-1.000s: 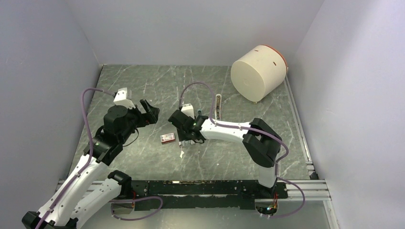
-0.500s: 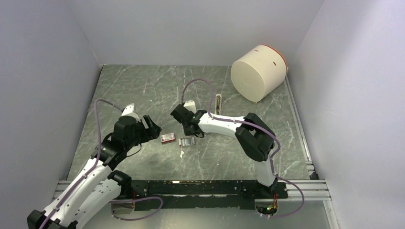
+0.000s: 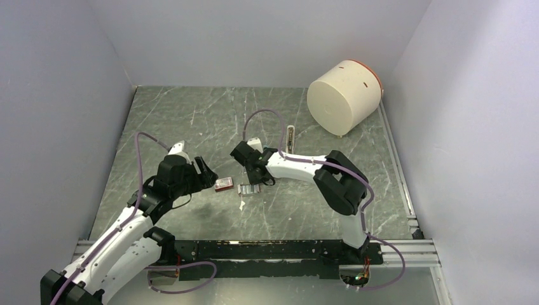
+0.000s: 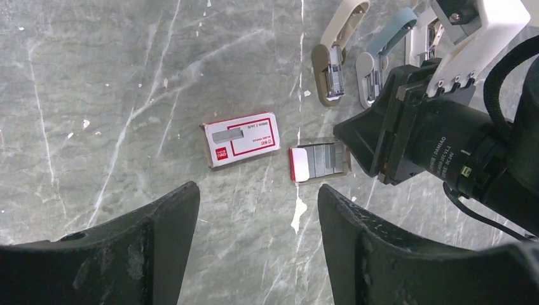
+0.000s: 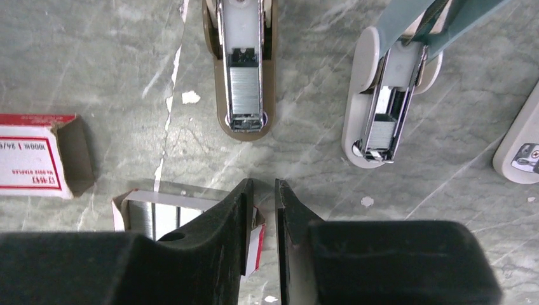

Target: Load the staples into the stapler

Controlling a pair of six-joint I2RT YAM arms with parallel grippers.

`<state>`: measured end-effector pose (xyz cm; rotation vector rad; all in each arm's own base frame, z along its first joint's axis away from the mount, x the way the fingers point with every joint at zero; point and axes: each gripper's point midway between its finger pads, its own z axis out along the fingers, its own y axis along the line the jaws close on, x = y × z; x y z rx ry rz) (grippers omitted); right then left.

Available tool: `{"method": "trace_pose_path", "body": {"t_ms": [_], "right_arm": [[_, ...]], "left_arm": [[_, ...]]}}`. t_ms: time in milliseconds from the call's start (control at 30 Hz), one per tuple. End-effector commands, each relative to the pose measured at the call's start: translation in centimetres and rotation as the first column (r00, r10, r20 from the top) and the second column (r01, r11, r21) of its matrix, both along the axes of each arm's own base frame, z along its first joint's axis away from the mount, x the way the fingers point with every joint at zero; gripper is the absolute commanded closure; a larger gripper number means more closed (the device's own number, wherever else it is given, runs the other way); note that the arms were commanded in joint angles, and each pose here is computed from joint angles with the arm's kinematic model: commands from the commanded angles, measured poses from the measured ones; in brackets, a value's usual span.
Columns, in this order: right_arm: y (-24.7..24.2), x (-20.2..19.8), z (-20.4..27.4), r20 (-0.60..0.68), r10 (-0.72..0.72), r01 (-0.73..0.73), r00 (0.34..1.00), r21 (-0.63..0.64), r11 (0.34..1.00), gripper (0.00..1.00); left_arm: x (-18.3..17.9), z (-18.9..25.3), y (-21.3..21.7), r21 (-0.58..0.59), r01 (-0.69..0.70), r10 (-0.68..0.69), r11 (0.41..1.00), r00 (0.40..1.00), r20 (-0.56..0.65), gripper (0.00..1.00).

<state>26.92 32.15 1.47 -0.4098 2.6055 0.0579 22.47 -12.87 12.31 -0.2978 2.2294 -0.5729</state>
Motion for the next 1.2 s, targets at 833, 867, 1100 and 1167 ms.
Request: {"method": "trace_pose_path", "body": {"t_ms": [833,867,1100,1167], "right_arm": [[1.3,-3.6,4.4,0.034,0.283,-0.285,0.958,0.062,0.957,0.60],[1.5,-3.9,4.2,0.025,0.300,-0.301,0.954,0.063,0.952,0.60],[3.4,-6.1,3.2,-0.013,0.393,-0.390,0.920,0.104,0.915,0.82],[3.5,-6.3,2.8,-0.017,0.397,-0.394,0.918,0.097,0.914,0.78]], "left_arm": [[0.8,1.3,-0.2,-0.003,0.009,-0.009,1.000,0.998,0.057,0.21],[0.8,1.2,-0.2,-0.001,0.011,-0.011,1.000,0.998,0.055,0.21],[0.9,0.9,-0.2,0.004,0.014,-0.015,1.000,0.999,0.047,0.20],[0.9,0.8,-0.2,0.007,0.014,-0.015,1.000,0.999,0.045,0.20]]}}
